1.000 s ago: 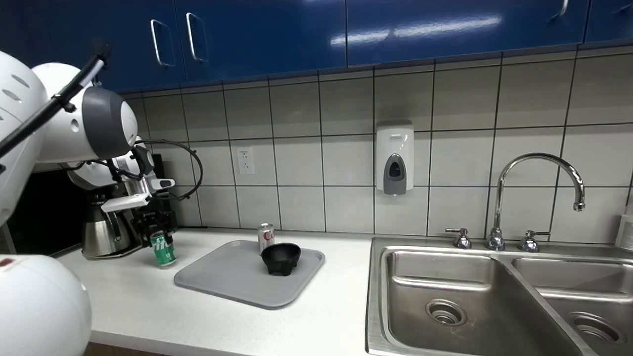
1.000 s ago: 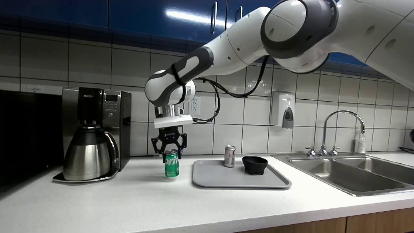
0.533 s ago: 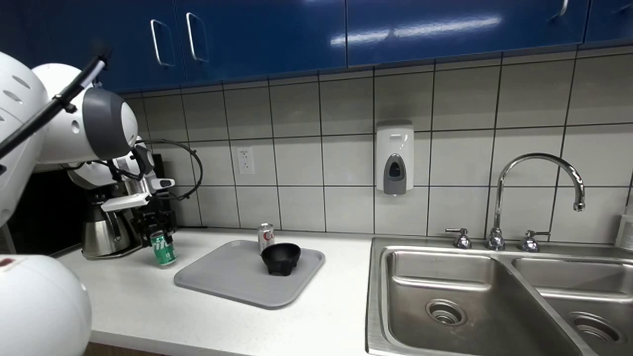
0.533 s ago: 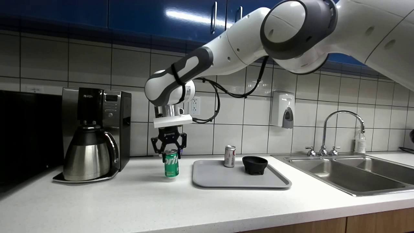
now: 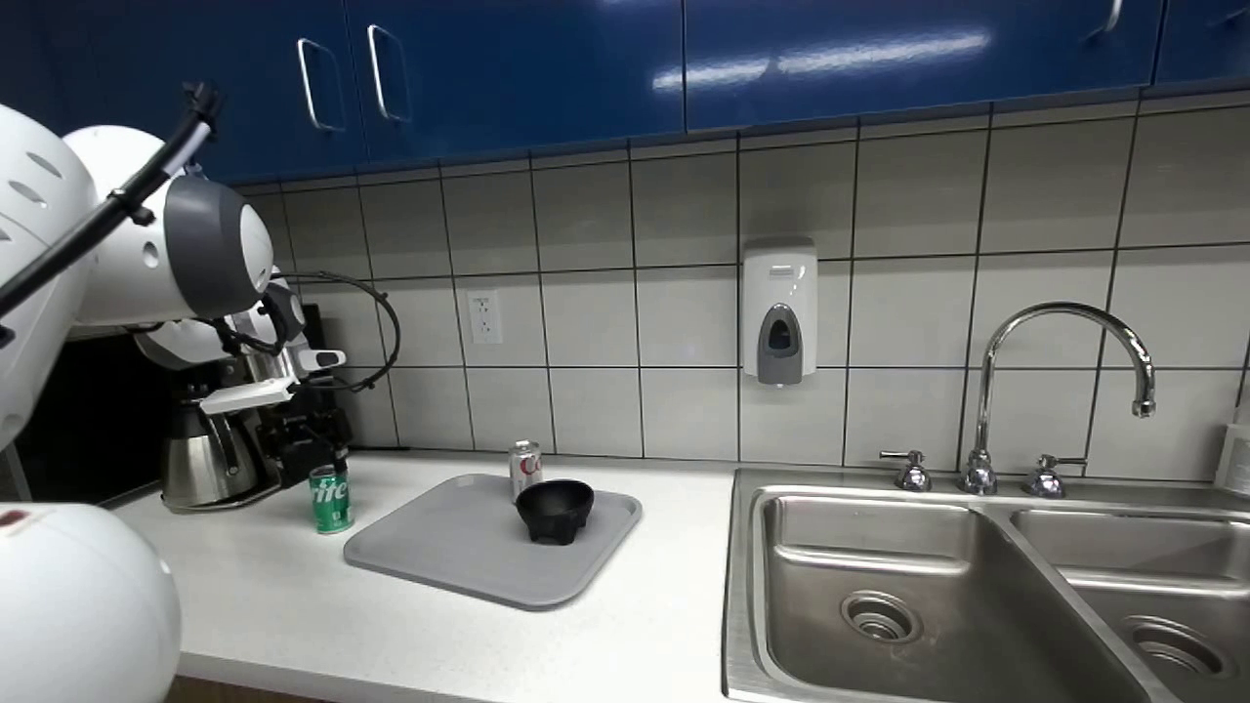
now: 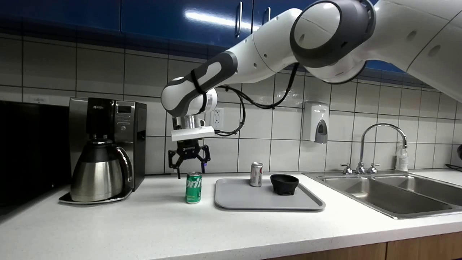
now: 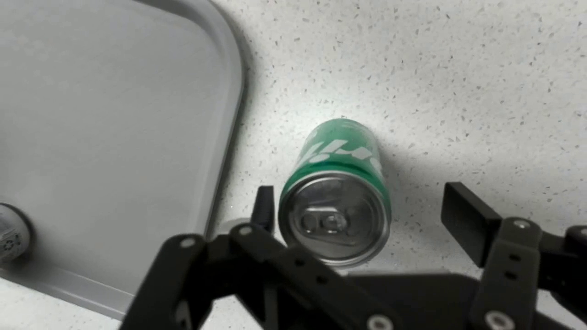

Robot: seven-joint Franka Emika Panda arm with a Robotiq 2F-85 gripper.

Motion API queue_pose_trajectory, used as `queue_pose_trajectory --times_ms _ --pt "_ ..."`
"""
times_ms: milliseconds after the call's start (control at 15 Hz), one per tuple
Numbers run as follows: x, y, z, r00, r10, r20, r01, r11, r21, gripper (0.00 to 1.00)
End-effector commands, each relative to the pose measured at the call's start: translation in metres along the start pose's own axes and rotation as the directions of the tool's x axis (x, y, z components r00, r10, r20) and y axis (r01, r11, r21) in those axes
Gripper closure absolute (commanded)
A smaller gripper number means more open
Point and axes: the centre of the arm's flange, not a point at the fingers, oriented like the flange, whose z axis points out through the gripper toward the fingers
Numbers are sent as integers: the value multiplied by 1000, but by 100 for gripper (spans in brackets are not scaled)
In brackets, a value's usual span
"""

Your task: Remove the objects on the tray

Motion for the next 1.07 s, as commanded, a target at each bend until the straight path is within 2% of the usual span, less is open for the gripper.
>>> queue_pose_trajectory --times_ms 0,1000 --pt "9 -6 -11 1000 25 10 -25 1000 4 0" --pt "16 -9 -17 991 115 -63 -112 992 50 0"
